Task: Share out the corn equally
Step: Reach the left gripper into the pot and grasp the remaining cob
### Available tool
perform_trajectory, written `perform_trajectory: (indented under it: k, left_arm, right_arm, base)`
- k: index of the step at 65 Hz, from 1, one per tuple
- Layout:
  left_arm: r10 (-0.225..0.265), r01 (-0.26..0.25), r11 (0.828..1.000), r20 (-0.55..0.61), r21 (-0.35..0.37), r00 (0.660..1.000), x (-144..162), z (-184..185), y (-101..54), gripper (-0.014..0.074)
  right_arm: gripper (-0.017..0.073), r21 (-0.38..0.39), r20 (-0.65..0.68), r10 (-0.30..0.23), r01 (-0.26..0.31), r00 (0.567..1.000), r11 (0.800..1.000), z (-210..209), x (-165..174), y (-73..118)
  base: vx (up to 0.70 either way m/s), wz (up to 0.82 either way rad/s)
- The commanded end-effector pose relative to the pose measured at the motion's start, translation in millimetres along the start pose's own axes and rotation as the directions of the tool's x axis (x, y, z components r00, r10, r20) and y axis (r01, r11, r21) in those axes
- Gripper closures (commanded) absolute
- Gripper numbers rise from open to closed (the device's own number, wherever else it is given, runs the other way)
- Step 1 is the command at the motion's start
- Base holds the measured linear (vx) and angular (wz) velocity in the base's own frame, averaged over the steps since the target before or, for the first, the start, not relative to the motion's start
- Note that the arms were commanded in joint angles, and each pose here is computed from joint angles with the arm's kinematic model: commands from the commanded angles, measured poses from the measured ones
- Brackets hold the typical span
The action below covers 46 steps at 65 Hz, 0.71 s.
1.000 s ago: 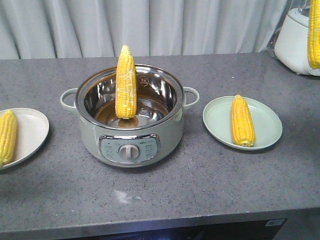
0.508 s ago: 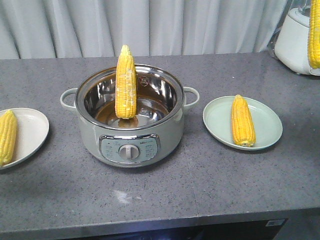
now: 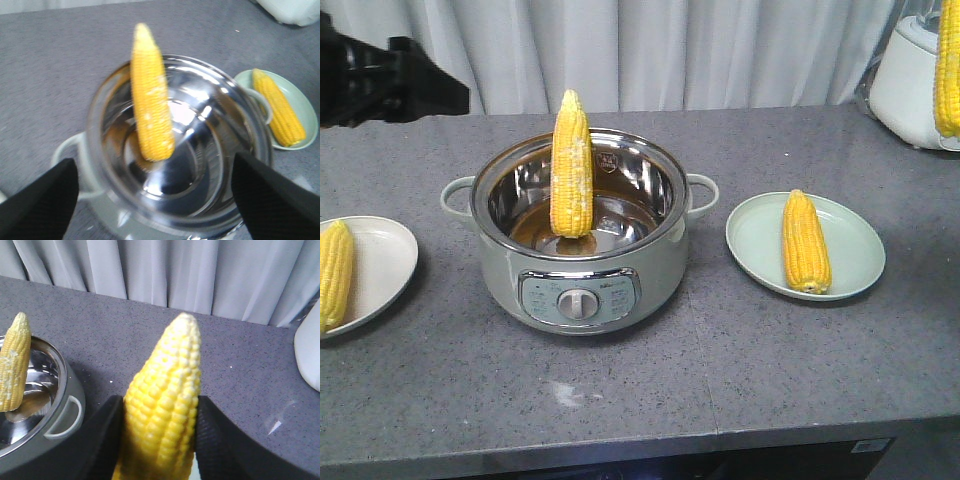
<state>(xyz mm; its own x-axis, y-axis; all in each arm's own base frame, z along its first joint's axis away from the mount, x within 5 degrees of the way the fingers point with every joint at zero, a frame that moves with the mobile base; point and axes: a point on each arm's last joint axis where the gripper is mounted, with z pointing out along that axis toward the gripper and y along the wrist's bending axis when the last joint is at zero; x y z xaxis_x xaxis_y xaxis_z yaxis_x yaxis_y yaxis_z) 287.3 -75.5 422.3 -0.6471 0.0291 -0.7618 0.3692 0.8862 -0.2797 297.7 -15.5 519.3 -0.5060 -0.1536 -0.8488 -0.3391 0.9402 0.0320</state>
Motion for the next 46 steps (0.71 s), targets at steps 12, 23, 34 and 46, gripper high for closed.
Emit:
perform_trajectory:
  k: [12,23,34,46]
  left_arm:
    - [0.079,-0.081,0.996,0.052,0.038,0.996,-33,51,-34.8,0.0006]
    - [0.07,-0.07,0.997,-0.019,0.01,0.997,-31,95,-44.7,0.0006]
    - [0.068,-0.07,0.997,-0.049,-0.034,0.996,-24,130,-49.4,0.0006]
    - [0.022,-0.027,0.995,-0.057,-0.098,0.998,-16,158,-42.3,0.0006]
  right_arm:
    - [0.0405,-0.004,0.062,-0.017,0.017,0.998,1.0,-22,-7,10.4]
    - [0.0405,-0.006,0.061,-0.002,0.003,0.998,1.0,-22,-7,10.4]
    - [0.0405,-0.006,0.061,-0.002,0.003,0.998,1.0,-22,-7,10.4]
    - [0.0405,-0.006,0.06,-0.002,0.003,0.998,1.0,-22,-6,10.5]
  base:
    - [0.0,0.0]
    - [0.0,0.0]
    - [0.0,0.0]
    - [0.0,0.0]
